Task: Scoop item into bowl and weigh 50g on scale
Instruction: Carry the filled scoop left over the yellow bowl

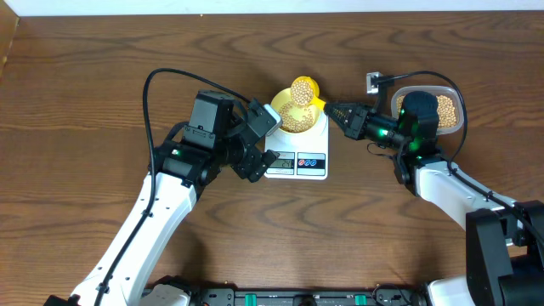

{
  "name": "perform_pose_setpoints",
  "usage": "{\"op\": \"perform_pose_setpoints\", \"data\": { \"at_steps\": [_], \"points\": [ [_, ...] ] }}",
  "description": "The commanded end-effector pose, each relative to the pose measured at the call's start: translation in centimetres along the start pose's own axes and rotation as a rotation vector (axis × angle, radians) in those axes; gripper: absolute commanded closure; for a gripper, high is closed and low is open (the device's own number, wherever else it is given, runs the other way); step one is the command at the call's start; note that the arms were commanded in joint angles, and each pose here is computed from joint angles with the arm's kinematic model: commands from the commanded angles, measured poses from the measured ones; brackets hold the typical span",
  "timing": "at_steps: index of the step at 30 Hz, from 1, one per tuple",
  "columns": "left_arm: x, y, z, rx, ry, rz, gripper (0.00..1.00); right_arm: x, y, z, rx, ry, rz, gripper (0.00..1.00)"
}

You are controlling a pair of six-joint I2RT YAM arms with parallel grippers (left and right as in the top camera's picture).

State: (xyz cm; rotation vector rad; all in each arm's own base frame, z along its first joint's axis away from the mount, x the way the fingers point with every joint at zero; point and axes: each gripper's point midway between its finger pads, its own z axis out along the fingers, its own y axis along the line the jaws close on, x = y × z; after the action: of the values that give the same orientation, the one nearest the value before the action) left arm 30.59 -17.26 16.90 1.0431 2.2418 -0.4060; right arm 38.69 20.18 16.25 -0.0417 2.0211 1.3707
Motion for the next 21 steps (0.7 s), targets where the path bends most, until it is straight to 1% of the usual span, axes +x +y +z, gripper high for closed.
{"op": "perform_pose_setpoints", "data": {
  "at_steps": [1, 6, 21],
  "points": [
    [0.17, 0.09, -0.11, -0.004, -0.001, 0.01, 0.16, -0.12, -0.15, 0.33, 0.004, -0.003, -0.079, 0.99],
    [0.18, 0.08, -0.11, -0.004, 0.0, 0.01, 0.16, -0.04, -0.07, 0.42, 0.004, -0.002, -0.128, 0.99],
    [0.18, 0.08, -0.11, -0.004, 0.0, 0.01, 0.16, 0.41, -0.42, 0.44, 0.015, 0.016, -0.192, 0.99]
  ]
}}
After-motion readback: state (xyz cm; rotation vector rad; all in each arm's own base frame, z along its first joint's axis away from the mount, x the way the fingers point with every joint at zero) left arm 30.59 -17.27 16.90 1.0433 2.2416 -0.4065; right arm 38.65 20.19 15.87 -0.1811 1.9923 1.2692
